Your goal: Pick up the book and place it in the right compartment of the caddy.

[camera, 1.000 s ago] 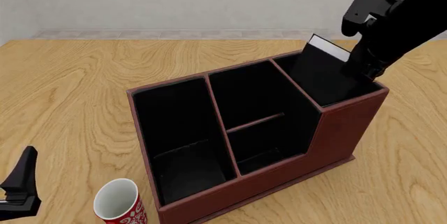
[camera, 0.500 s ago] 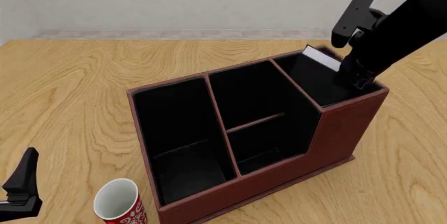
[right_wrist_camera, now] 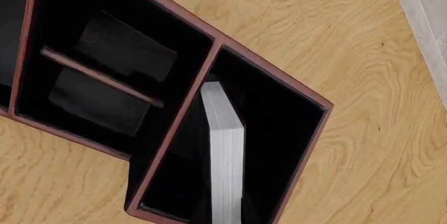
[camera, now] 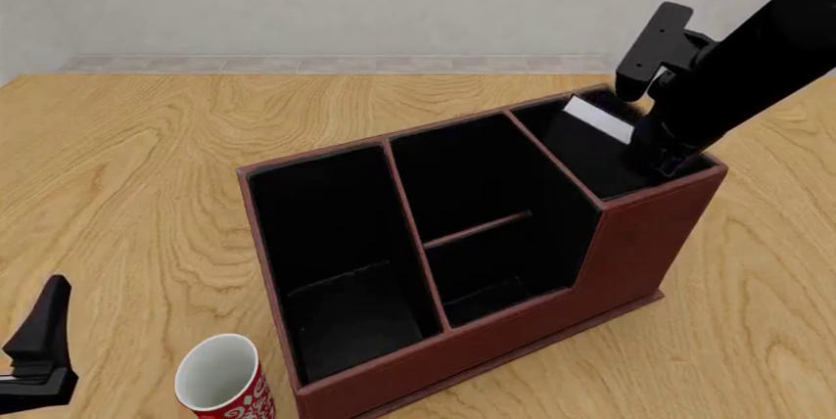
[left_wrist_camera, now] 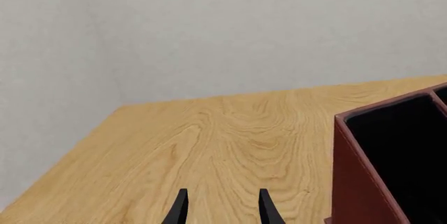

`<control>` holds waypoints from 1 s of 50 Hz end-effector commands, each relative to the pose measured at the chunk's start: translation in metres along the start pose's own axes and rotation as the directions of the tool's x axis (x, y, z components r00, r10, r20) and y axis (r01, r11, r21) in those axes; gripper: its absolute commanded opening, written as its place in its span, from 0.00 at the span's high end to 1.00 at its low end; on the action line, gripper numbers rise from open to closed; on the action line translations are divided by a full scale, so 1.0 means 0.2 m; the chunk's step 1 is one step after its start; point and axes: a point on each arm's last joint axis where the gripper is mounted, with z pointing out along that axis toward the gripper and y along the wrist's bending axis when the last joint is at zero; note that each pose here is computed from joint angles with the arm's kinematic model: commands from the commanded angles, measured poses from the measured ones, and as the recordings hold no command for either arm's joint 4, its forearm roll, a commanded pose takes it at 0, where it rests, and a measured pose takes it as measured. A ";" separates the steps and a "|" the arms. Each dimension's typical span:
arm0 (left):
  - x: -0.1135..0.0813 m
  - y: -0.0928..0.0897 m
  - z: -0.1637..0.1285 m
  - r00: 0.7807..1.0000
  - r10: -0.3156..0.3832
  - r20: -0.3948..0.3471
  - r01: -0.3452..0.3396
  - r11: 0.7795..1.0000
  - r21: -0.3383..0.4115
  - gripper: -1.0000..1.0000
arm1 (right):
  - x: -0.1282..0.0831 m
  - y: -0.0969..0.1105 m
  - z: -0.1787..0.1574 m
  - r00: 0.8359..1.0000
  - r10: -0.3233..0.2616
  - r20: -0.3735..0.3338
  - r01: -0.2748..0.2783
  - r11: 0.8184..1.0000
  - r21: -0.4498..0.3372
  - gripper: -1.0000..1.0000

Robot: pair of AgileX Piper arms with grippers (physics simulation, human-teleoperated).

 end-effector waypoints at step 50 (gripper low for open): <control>0.00 0.00 0.00 1.000 -0.005 0.002 0.005 1.000 0.004 0.00 | 0.00 -0.03 -0.16 0.999 -0.019 0.045 0.017 0.998 0.054 0.00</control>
